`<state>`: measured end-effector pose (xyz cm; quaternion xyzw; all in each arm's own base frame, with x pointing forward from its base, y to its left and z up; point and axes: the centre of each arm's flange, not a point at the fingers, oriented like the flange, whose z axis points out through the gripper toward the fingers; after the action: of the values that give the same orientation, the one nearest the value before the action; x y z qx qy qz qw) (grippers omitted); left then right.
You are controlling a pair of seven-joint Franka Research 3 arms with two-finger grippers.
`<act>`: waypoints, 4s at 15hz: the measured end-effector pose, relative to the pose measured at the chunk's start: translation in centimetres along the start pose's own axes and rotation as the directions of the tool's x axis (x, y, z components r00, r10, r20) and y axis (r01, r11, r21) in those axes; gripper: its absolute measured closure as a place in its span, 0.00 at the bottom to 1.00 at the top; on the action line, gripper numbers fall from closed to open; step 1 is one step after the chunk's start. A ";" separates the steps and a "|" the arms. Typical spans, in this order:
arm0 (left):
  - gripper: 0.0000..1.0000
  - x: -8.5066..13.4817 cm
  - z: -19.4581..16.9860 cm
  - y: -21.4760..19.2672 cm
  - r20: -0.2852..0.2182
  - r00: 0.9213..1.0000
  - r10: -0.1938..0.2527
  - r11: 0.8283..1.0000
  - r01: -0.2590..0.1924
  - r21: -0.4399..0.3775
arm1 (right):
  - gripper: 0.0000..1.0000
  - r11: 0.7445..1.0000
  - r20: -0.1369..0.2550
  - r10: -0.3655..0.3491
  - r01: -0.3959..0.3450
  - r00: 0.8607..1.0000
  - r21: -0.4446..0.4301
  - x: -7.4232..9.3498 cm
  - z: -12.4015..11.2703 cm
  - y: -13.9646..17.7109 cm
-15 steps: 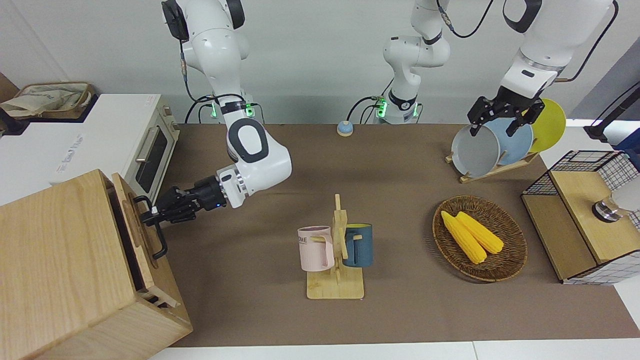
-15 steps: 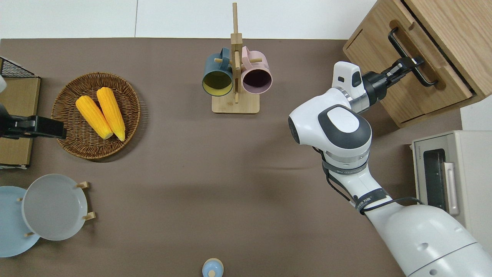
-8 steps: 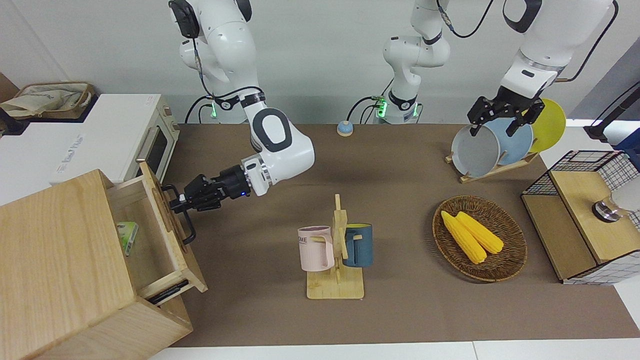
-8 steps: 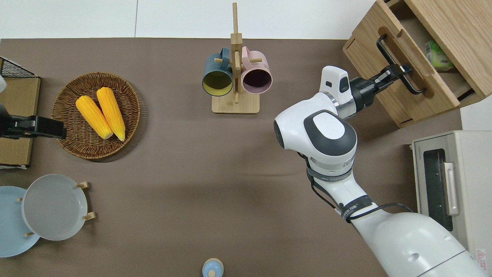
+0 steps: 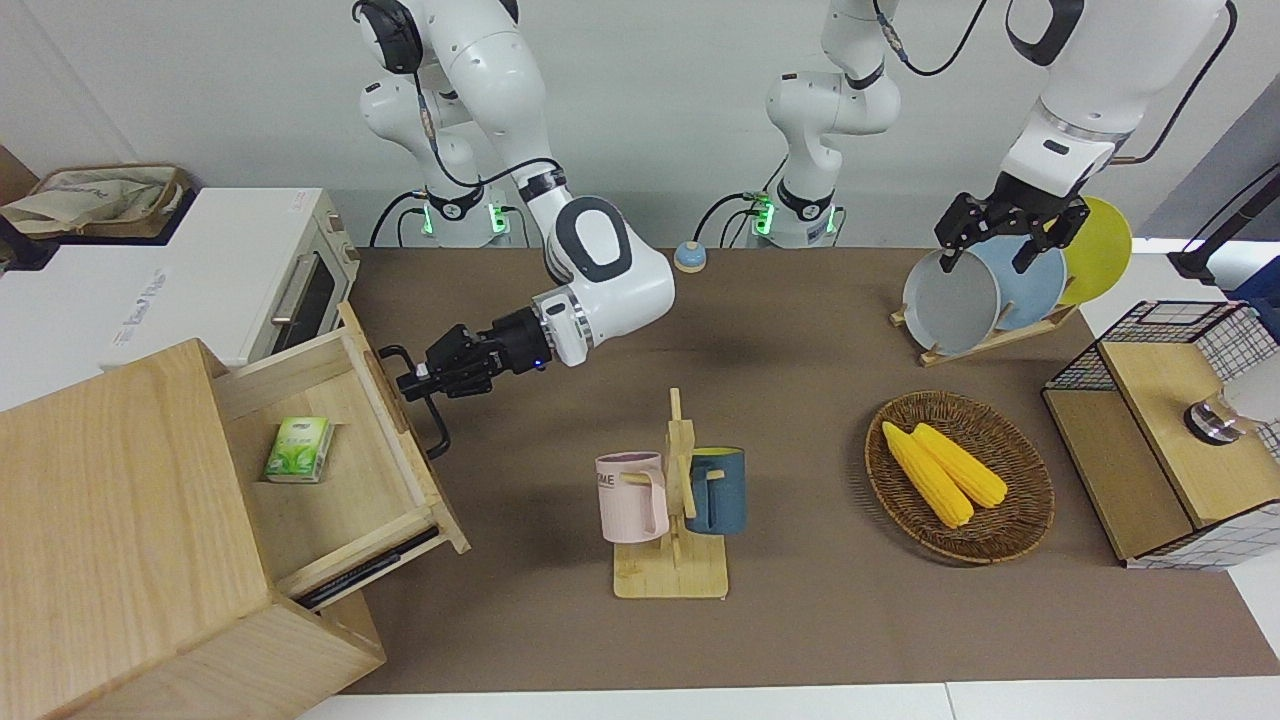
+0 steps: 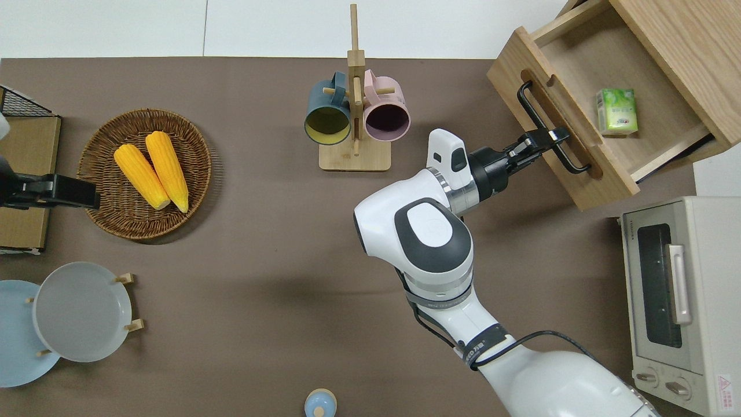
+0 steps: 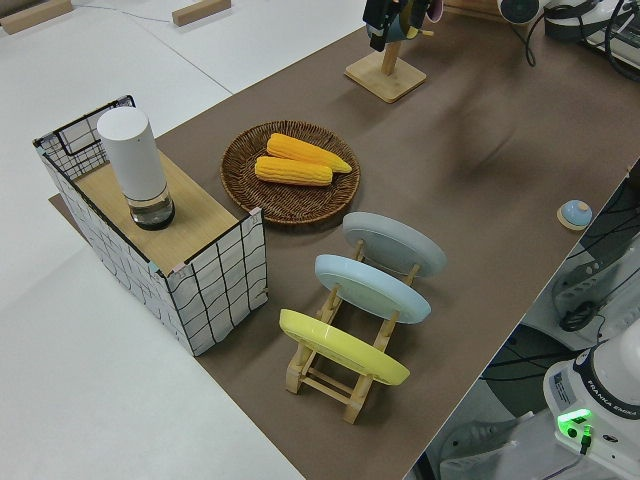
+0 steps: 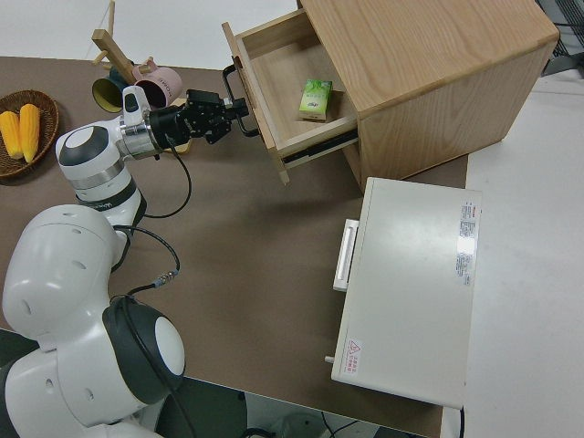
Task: Slide drawer open with right arm
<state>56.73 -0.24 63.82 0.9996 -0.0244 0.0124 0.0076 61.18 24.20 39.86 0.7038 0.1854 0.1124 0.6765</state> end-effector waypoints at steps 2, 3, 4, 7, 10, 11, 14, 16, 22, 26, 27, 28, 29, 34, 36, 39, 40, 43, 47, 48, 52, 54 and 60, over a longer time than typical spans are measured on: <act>0.00 0.0 0.0 0.0 0.000 1.000 0.000 1.000 0.000 0.000 | 0.81 1.000 -0.005 -0.002 0.002 1.000 0.002 -0.1 -1.3 -0.1; 0.00 0.0 0.0 0.0 0.000 1.000 0.000 1.000 0.000 0.000 | 0.81 1.000 -0.007 -0.003 0.003 1.000 0.001 -0.2 -2.0 -0.1; 0.00 0.0 0.0 0.0 0.000 1.000 0.000 1.000 0.000 0.000 | 0.81 1.000 -0.010 -0.004 0.004 1.000 0.000 -0.3 -2.7 -0.2; 0.00 0.0 0.0 0.0 0.000 1.000 0.000 1.000 0.000 0.000 | 0.81 1.000 -0.016 -0.007 0.007 1.000 -0.002 -0.5 -4.2 -0.3; 0.00 0.0 0.0 0.0 0.000 1.000 0.000 1.000 0.000 0.000 | 0.81 1.000 -0.023 -0.010 0.010 1.000 -0.004 -0.8 -5.7 -0.4; 0.00 0.0 0.0 0.0 0.000 1.000 0.000 1.000 0.000 0.000 | 0.81 1.000 -0.018 -0.012 0.012 1.000 -0.007 -1.0 -6.3 -0.5; 0.00 0.0 0.0 0.0 0.000 1.000 0.000 1.000 0.000 0.000 | 0.81 1.000 -0.028 -0.012 0.011 1.000 -0.003 -1.3 -8.5 -0.6; 0.00 0.0 0.0 0.0 0.000 1.000 0.000 1.000 0.000 0.000 | 0.81 1.000 -0.032 -0.012 0.012 0.999 -0.003 -1.5 -9.3 -0.6; 0.00 0.0 0.0 0.0 0.000 1.000 0.000 1.000 0.000 0.000 | 0.81 1.000 -0.024 -0.002 0.002 1.000 0.019 -1.6 -10.6 -0.2; 0.00 0.0 0.0 0.0 0.000 1.000 0.000 1.000 0.000 0.000 | 0.81 1.000 -0.016 -0.003 0.003 1.000 0.016 -1.5 -10.6 -0.3; 0.00 0.0 0.0 0.0 0.000 1.000 0.000 1.000 0.000 0.000 | 0.81 1.000 -0.013 -0.002 0.002 1.000 0.015 -1.5 -10.6 -0.3; 0.00 0.0 0.0 0.0 0.000 1.000 0.000 1.000 0.000 0.000 | 0.81 1.000 -0.013 -0.001 0.002 1.000 0.014 -1.5 -10.6 -0.3; 0.00 0.0 0.0 0.0 0.000 1.000 0.000 1.000 0.000 0.000 | 0.81 1.000 -0.013 -0.001 0.001 1.000 0.014 -1.4 -10.6 -0.3; 0.01 0.0 0.0 0.0 0.000 1.000 0.000 1.000 0.000 0.000 | 0.81 1.000 -0.013 -0.003 0.003 1.000 0.004 -1.4 -10.6 -0.5; 0.00 0.0 0.0 0.0 0.000 1.000 0.000 1.000 0.000 0.000 | 0.78 1.000 -0.014 -0.005 0.005 1.000 0.000 -1.4 -10.6 -0.5; 0.00 0.0 0.0 0.0 0.000 1.000 0.000 1.000 0.000 0.000 | 0.63 1.000 -0.018 -0.002 0.002 1.000 -0.013 -1.3 -10.8 -0.3; 0.00 0.0 0.0 0.0 0.000 1.000 0.000 1.000 0.000 0.000 | 0.53 1.000 -0.018 0.001 -0.002 1.000 -0.018 -1.3 -10.9 -0.1; 0.01 0.0 0.0 0.0 0.000 1.000 0.000 1.000 0.000 0.000 | 0.12 1.000 -0.023 0.013 -0.013 1.000 -0.027 -1.3 -11.7 0.6; 0.00 0.0 0.0 0.0 0.000 1.000 0.000 1.000 0.000 0.000 | 0.01 0.998 -0.028 0.054 -0.055 0.998 -0.012 -1.5 -12.5 0.6; 0.00 0.0 0.0 0.0 0.000 1.000 0.000 1.000 0.000 0.000 | 0.01 0.998 -0.026 0.065 -0.065 0.998 -0.003 -1.5 -12.6 0.6; 0.00 0.0 0.0 0.0 0.000 1.000 0.000 1.000 0.000 0.000 | 0.01 0.981 0.005 0.138 -0.137 0.990 0.139 -2.2 -15.3 2.0; 0.00 0.0 0.0 0.0 0.000 1.000 0.000 1.000 0.000 0.000 | 0.01 0.956 0.033 0.164 -0.167 0.986 0.240 -2.8 -16.8 3.6; 0.01 0.0 0.0 0.0 0.000 1.000 0.000 1.000 0.000 0.000 | 0.01 0.845 0.144 0.215 -0.258 0.966 0.468 -5.2 -16.8 10.2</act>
<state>56.73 -0.24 63.82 0.9996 -0.0245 0.0124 0.0076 50.69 37.24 51.47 0.8718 0.0900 0.1147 0.4677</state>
